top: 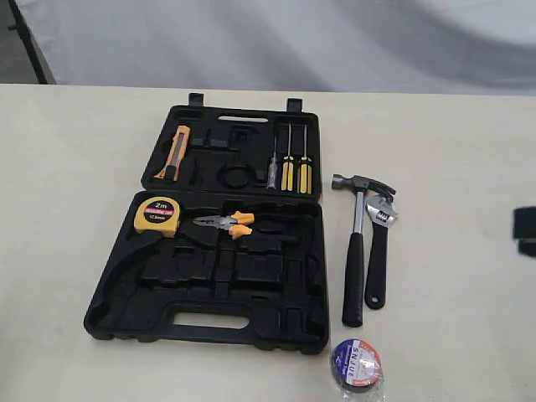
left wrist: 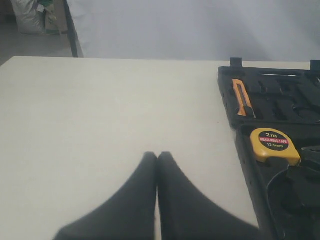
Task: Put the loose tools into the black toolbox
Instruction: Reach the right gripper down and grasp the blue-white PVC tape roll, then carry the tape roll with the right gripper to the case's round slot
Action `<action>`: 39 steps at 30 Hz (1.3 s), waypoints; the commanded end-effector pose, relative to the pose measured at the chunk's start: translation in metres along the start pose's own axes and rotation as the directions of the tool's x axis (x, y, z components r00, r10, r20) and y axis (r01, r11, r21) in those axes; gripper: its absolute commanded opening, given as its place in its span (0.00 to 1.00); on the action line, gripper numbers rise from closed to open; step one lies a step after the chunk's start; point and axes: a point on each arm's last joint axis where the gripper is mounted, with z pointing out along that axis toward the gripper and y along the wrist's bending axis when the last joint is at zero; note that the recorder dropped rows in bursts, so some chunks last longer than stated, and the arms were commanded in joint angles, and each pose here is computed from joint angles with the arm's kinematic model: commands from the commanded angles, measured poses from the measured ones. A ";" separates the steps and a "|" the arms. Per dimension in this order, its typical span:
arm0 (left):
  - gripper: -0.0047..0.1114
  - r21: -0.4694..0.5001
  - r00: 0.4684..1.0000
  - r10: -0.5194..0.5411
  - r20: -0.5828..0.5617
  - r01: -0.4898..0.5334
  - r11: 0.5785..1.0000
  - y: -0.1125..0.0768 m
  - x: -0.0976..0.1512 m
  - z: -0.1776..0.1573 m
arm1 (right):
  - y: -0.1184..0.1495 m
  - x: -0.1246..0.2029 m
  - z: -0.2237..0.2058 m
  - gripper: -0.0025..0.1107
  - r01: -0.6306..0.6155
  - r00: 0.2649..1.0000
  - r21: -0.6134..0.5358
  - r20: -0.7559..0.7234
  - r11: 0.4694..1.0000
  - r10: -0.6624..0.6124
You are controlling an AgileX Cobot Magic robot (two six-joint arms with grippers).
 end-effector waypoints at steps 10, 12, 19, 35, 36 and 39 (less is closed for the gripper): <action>0.05 0.014 1.000 -0.022 0.007 0.022 1.000 0.000 0.002 -0.001 | 0.090 0.042 0.093 0.25 0.400 0.816 -0.209 -0.363 0.892 -0.451; 0.05 0.014 1.000 -0.022 0.007 0.022 1.000 0.000 0.002 -0.001 | 0.101 0.048 0.105 0.53 0.394 0.828 -0.193 -0.350 0.899 -0.438; 0.05 0.014 1.000 -0.022 0.007 0.022 1.000 0.000 0.002 -0.001 | 0.103 0.065 0.151 0.60 0.410 0.786 -0.137 -0.448 0.902 -0.426; 0.05 0.014 1.000 -0.022 0.007 0.022 1.000 0.000 0.002 -0.001 | 0.153 -0.038 0.087 0.03 0.624 0.691 -0.104 -0.391 0.775 -0.608; 0.05 0.014 1.000 -0.022 0.007 0.022 1.000 0.000 0.002 -0.001 | 0.169 -0.058 0.095 0.03 0.629 0.716 -0.092 -0.318 0.772 -0.621; 0.05 0.014 1.000 -0.022 0.007 0.022 1.000 0.000 0.002 -0.001 | 0.191 -0.079 0.134 0.03 0.613 0.741 -0.088 -0.281 0.785 -0.610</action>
